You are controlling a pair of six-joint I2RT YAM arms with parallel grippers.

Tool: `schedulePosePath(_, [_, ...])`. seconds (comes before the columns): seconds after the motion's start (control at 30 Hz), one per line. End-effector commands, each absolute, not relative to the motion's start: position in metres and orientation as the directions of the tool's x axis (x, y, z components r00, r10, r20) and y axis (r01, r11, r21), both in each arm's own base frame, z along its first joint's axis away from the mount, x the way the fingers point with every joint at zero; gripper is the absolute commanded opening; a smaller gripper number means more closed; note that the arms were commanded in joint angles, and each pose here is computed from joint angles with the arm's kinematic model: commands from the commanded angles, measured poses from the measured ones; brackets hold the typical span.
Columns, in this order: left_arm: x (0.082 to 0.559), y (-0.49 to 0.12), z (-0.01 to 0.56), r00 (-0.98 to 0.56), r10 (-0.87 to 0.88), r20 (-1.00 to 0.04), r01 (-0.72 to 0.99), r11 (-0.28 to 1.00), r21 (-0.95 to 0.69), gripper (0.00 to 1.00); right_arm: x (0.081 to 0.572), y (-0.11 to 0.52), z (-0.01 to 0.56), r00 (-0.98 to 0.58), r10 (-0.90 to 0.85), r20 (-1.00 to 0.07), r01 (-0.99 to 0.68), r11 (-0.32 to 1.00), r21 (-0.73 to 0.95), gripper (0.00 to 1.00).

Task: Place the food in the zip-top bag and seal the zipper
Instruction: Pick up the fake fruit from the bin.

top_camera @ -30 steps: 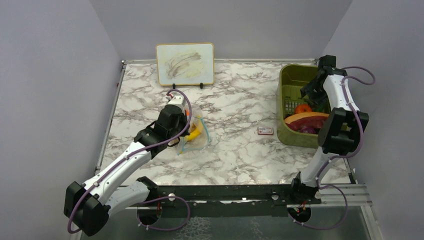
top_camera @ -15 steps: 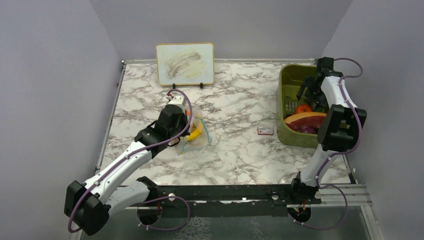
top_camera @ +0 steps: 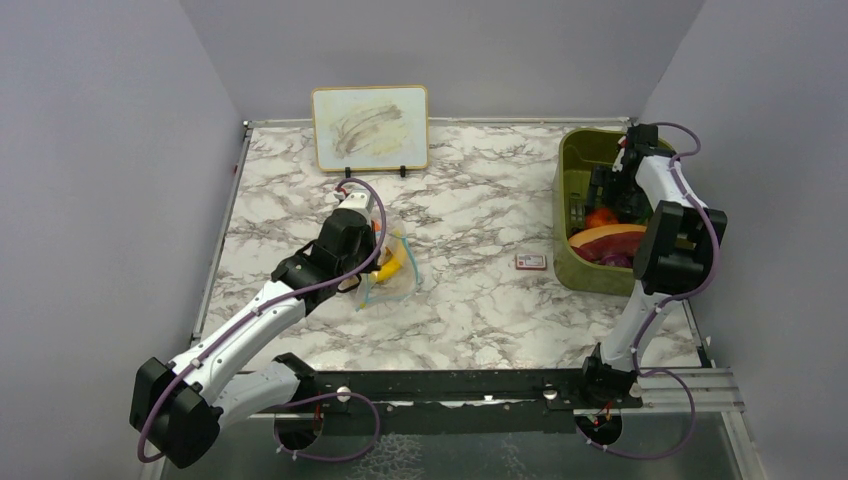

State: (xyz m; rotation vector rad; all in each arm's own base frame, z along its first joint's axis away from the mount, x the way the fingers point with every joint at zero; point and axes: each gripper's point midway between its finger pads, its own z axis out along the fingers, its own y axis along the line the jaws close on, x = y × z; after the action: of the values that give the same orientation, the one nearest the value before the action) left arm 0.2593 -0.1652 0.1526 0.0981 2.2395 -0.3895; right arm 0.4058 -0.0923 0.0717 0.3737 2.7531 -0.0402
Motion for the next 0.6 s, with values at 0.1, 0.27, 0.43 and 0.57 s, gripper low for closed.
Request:
schedulePosePath(0.1, [0.263,-0.174,0.170,-0.621,-0.077,-0.780,0.227,0.935,-0.274,0.00,0.397,-0.097,0.061,-0.928,0.214,-0.306,0.227,0.974,-0.009,0.76])
schedulePosePath(0.27, [0.263,-0.173,0.172,-0.619,-0.084,-0.781,0.225,0.934,-0.279,0.00,0.406,-0.096,0.076,-0.914,0.205,-0.351,0.216,0.976,0.005,0.66])
schedulePosePath(0.43, [0.263,-0.175,0.174,-0.620,-0.097,-0.778,0.223,0.930,-0.293,0.00,0.417,-0.088,0.095,-0.890,0.217,-0.400,0.211,0.976,0.058,0.57])
schedulePosePath(0.57, [0.263,-0.176,0.178,-0.614,-0.100,-0.783,0.229,0.927,-0.298,0.00,0.421,-0.082,0.104,-0.873,0.238,-0.425,0.222,0.971,0.086,0.54])
